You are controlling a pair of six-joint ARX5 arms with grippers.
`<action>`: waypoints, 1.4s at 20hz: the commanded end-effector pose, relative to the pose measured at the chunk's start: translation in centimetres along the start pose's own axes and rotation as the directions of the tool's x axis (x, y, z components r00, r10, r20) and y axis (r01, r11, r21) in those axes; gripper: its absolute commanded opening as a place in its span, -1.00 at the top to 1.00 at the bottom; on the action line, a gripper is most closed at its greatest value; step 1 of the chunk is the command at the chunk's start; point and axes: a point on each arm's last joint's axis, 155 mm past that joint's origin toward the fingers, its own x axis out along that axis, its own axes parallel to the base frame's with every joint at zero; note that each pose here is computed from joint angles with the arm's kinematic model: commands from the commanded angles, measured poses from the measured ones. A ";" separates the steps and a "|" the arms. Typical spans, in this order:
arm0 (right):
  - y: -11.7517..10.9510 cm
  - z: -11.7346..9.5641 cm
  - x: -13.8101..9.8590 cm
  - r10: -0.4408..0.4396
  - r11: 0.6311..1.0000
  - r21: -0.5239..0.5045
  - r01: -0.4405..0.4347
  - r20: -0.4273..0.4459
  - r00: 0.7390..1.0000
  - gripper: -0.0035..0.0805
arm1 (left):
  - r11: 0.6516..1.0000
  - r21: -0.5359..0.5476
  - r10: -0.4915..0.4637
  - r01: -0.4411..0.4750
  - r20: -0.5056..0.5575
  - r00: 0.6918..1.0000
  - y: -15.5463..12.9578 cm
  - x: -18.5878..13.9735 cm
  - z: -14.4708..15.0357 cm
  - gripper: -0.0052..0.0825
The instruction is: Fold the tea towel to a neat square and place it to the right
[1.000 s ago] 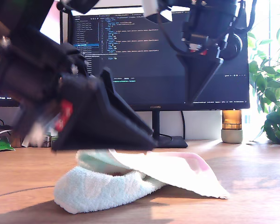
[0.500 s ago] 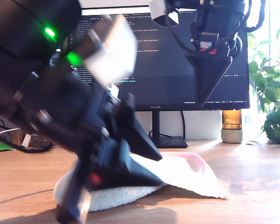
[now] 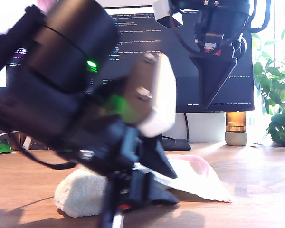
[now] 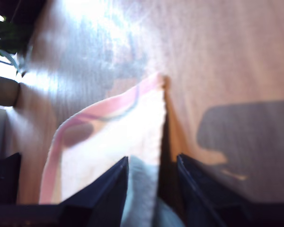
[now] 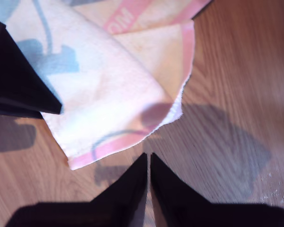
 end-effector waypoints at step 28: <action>-4.4 0.2 -1.1 -0.095 0.995 0.007 0.095 0.081 0.992 0.94 | 0.992 -0.126 0.006 -0.018 -0.097 0.995 3.1 -3.7 1.5 0.94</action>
